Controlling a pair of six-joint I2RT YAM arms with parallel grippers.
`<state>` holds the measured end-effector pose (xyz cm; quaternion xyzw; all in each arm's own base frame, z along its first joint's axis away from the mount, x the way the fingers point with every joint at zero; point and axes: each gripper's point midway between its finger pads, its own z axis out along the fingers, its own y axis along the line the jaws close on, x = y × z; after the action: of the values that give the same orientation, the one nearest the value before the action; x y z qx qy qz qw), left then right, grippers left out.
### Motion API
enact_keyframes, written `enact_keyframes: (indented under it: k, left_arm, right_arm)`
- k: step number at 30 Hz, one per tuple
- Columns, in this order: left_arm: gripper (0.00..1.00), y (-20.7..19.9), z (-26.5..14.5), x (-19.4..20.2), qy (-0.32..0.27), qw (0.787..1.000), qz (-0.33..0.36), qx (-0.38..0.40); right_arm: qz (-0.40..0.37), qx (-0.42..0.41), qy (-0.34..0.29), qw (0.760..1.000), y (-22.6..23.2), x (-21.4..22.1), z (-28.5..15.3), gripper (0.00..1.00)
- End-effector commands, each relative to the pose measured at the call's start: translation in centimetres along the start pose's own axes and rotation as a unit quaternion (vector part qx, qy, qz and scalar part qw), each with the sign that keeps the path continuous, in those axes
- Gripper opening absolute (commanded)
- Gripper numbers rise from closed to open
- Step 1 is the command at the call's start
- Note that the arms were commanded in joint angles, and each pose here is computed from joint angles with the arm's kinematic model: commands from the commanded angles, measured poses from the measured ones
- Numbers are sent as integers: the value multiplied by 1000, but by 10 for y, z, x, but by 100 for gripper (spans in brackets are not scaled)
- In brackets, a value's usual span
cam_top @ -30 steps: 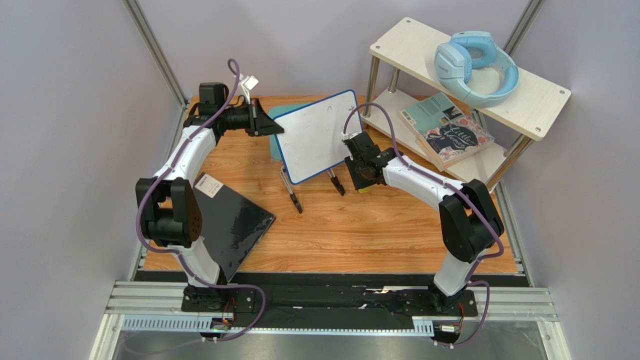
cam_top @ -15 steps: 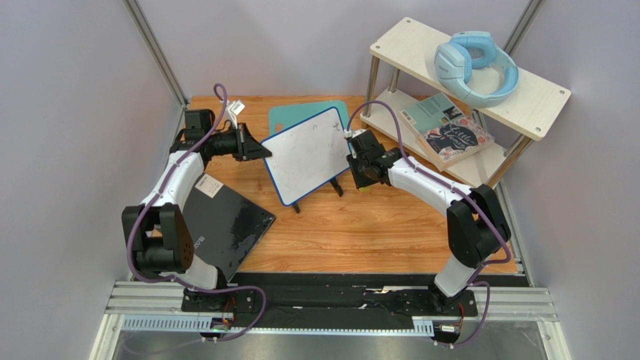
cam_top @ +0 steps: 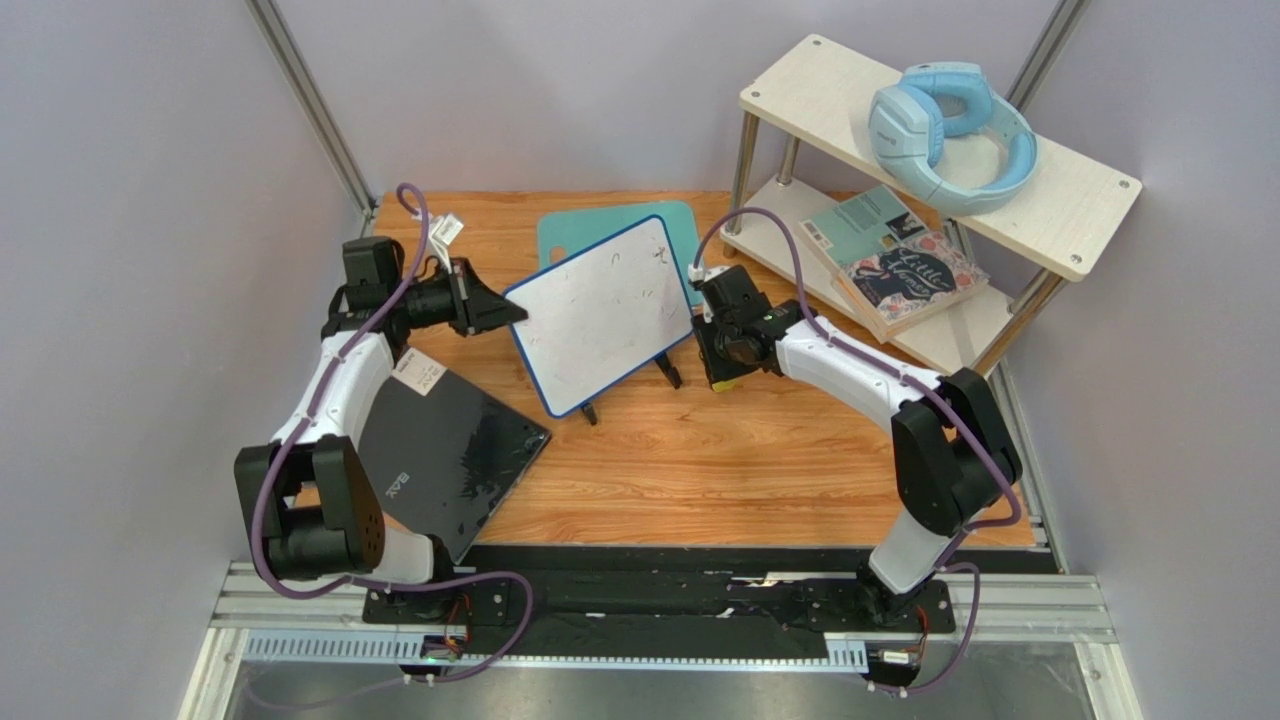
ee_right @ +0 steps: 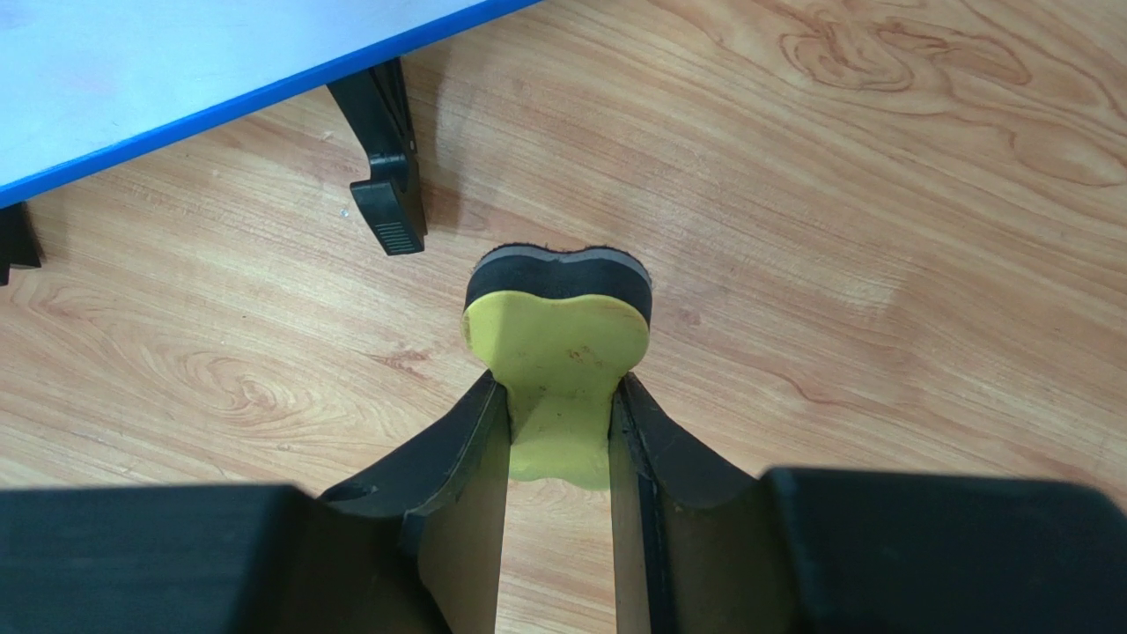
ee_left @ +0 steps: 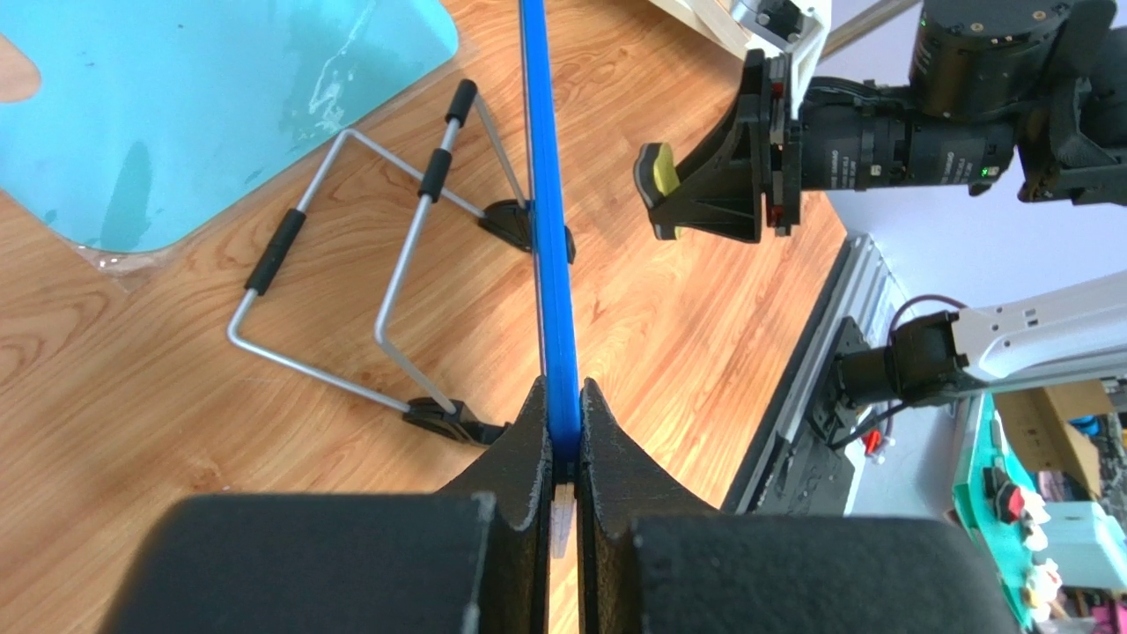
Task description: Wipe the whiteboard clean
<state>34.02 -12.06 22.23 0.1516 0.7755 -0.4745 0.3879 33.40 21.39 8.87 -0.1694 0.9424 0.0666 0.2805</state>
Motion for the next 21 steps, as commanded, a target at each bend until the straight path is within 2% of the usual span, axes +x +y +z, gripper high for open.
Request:
enact_keyframes:
  k: [1,7,15,21]
  left_arm:
    - [0,-35,-7,-26,-42,994,84,58]
    - [0,-36,-6,-27,-39,993,85,78]
    - [0,-11,2,-6,-16,996,58,62]
    - [0,-7,4,-4,-10,996,58,61]
  right_arm:
    - [13,-17,-32,999,5,-13,-8,0]
    - [15,-19,-25,999,5,-4,-4,0]
    - [17,-22,-20,999,6,1,0,0]
    - [14,-19,-25,999,5,-4,-2,0]
